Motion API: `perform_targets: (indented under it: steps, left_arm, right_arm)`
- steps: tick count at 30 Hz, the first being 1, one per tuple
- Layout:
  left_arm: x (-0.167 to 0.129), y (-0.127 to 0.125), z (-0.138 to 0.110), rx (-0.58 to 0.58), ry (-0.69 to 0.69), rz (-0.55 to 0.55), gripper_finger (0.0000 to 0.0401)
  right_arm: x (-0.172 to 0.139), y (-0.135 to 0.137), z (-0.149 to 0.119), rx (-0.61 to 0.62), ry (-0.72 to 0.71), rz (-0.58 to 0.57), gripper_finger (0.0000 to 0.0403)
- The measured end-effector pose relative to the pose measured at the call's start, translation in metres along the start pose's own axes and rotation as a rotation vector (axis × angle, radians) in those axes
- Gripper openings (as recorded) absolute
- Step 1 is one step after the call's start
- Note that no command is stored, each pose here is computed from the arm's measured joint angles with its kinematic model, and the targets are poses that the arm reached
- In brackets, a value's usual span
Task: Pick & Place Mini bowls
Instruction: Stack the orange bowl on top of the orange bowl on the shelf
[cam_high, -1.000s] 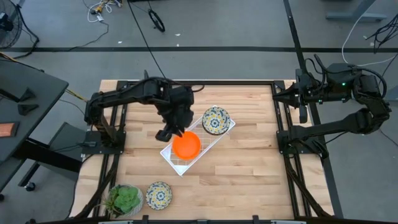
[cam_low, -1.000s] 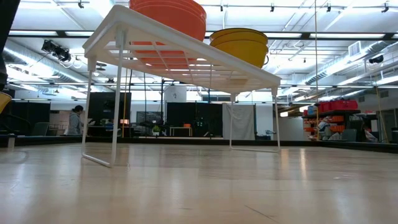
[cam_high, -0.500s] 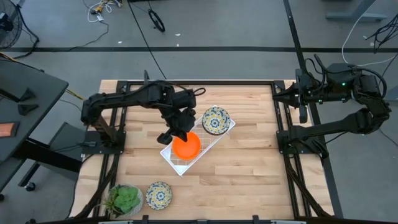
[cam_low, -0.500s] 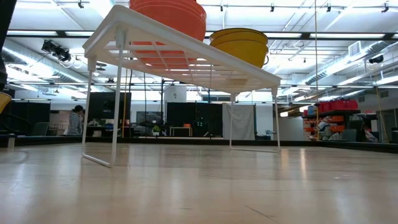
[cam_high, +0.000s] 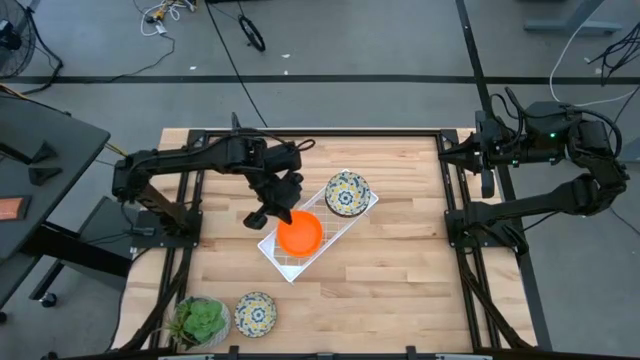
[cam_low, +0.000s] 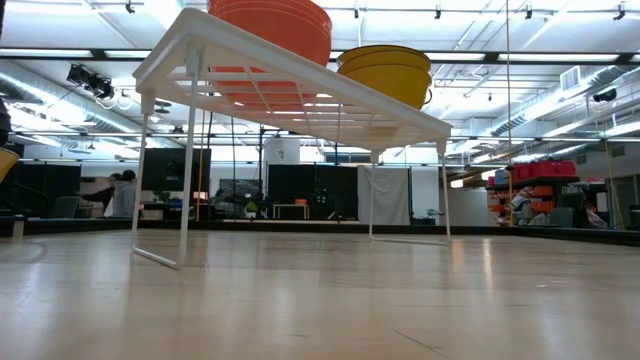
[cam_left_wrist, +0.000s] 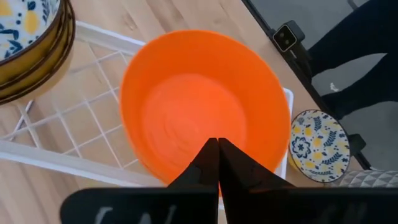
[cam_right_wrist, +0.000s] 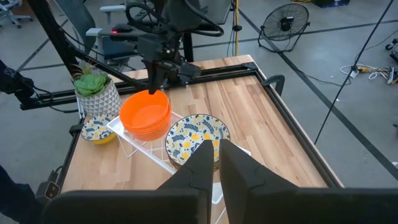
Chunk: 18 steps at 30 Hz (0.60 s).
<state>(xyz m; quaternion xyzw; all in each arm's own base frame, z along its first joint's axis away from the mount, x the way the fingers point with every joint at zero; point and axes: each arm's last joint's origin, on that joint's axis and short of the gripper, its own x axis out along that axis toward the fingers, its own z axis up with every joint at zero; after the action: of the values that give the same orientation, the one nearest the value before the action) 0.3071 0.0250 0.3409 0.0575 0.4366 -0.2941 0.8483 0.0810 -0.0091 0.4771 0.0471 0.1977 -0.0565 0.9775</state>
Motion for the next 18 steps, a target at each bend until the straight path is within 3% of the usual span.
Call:
perform_targets:
  steps: [18]
  left_arm:
    - [0.0,0.0067,-0.0056,0.018,0.034,0.054,0.0]
  right_arm:
    - [0.0,0.0,-0.0001,0.0,0.0,0.0,0.0032]
